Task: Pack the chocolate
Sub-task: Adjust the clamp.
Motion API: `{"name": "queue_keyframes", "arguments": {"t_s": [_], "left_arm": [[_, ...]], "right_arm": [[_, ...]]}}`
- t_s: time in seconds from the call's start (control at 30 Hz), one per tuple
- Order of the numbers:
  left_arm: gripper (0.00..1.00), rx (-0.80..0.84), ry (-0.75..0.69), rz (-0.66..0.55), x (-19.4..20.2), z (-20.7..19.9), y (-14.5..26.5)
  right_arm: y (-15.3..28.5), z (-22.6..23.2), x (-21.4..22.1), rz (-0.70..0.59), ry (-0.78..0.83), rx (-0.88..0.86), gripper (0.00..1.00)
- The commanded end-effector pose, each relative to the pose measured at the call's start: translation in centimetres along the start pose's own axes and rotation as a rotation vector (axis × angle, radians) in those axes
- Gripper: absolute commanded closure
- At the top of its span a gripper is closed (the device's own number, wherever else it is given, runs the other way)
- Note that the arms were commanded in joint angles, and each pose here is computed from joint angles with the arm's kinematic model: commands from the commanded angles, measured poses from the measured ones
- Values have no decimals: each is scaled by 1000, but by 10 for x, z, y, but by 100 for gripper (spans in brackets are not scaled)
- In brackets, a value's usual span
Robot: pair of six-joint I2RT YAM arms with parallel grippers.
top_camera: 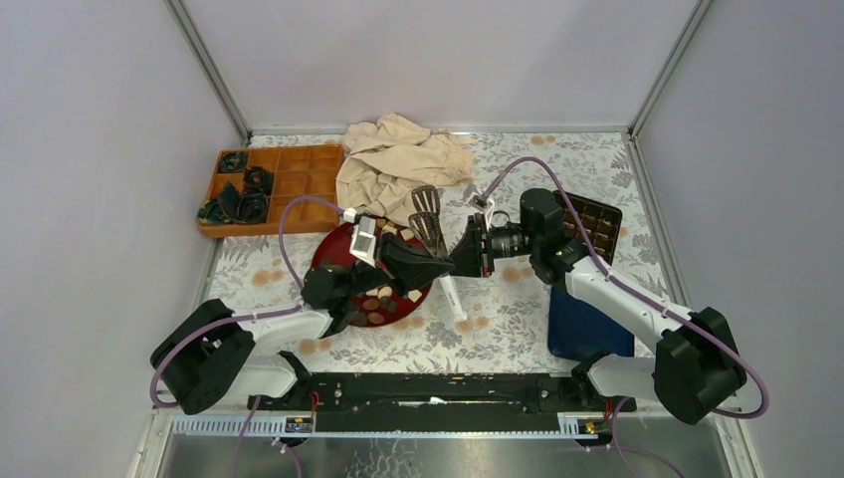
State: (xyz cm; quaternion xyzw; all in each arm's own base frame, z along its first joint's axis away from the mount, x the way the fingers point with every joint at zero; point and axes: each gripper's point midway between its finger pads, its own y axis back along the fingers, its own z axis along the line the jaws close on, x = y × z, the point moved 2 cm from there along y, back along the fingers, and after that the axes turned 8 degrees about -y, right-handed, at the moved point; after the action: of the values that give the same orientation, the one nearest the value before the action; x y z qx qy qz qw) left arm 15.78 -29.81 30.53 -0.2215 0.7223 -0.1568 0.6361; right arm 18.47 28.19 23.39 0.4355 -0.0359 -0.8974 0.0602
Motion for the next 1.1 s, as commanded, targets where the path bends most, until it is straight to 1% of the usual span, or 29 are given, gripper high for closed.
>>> {"name": "queue_keyframes", "arguments": {"t_s": [0.0,0.07,0.13,0.3,0.4,0.6,0.8,0.9,0.97,1.0,1.03,1.07], "left_arm": [[100,20,-83,-109,-27,-5,-9],[100,36,-82,-105,-27,-8,-10],[100,73,-83,-97,-27,-16,-12],[100,202,-135,-94,-31,-45,-16],[100,212,-152,-112,-37,-52,-15],[100,76,-152,-139,-33,-32,-7],[100,-50,-83,-145,-25,-5,-6],[97,-85,-57,-143,-23,5,-5],[94,-88,-46,-134,-21,8,-6],[88,-82,-41,-129,-20,9,-7],[84,-73,-39,-126,-20,8,-8],[83,-62,-39,-121,-19,8,-9]], "right_arm": [[-3,4,-16,-39,24,4,99],[-2,-2,-19,-41,-17,30,100],[0,-14,-23,-57,-91,62,100],[10,-63,-22,-96,-287,153,100],[11,-73,-17,-82,-338,151,100],[14,-47,-22,-92,-245,47,100],[18,-30,-24,-95,-166,-3,100],[19,-24,-24,-90,-140,-26,100],[20,-21,-23,-84,-124,-36,100],[20,-21,-23,-82,-118,-39,100],[20,-20,-22,-77,-113,-45,100],[20,-20,-21,-74,-109,-49,100]]}}
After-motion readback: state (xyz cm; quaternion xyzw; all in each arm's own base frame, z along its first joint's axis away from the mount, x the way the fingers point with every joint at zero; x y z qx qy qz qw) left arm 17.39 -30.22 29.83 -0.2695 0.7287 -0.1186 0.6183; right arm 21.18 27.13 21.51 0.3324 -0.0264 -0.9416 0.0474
